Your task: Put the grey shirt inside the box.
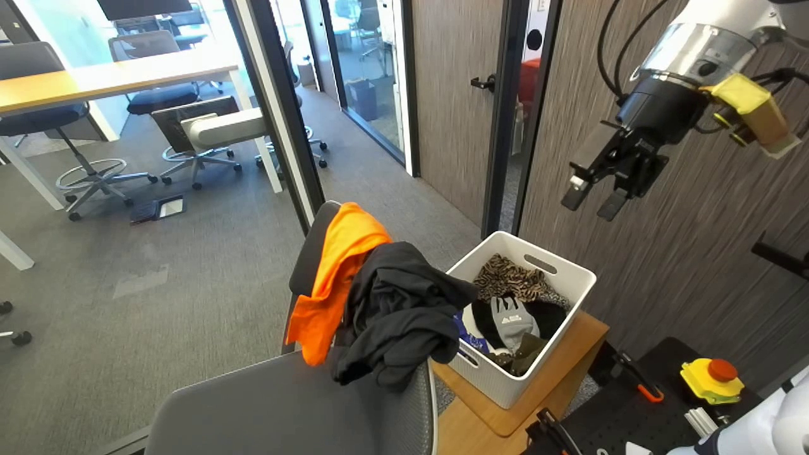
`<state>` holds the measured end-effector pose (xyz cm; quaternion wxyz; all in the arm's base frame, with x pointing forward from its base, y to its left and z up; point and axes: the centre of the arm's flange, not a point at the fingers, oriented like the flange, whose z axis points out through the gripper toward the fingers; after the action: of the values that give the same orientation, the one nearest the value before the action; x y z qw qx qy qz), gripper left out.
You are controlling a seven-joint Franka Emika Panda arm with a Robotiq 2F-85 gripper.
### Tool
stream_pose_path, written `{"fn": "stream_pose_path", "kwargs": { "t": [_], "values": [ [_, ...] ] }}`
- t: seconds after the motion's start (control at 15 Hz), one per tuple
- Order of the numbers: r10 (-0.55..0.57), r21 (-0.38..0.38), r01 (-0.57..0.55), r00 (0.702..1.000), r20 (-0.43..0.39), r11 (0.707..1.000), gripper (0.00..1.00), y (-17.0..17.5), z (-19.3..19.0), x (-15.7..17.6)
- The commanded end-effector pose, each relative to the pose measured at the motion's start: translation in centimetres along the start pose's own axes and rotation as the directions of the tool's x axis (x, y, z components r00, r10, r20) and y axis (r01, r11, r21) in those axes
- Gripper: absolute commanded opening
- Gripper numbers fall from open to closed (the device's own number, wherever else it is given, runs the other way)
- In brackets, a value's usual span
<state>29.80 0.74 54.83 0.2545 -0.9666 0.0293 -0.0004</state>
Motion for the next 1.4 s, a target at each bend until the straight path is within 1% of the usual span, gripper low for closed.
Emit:
{"fn": "stream_pose_path", "kwargs": {
  "t": [0.0,0.33,0.47,0.67,0.8,1.0,1.33],
  "values": [
    [0.019,0.123,-0.021,1.0,0.017,0.992,1.0,-4.8,2.6,-0.2],
    [0.0,0.235,-0.019,0.997,0.082,0.972,1.0,-10.1,7.3,1.0],
    [0.012,0.272,-0.037,0.996,0.093,0.962,1.0,-11.5,8.9,1.5],
    [0.044,0.324,-0.077,0.993,0.109,0.943,1.0,-12.2,10.4,2.6],
    [0.067,0.335,-0.11,0.988,0.138,0.936,1.0,-12.3,11.4,3.3],
    [0.089,0.324,-0.149,0.977,0.192,0.934,1.0,-12.3,13.1,3.7],
    [0.076,0.316,-0.154,0.966,0.247,0.936,1.0,-13.4,15.3,3.2]
  ]
}}
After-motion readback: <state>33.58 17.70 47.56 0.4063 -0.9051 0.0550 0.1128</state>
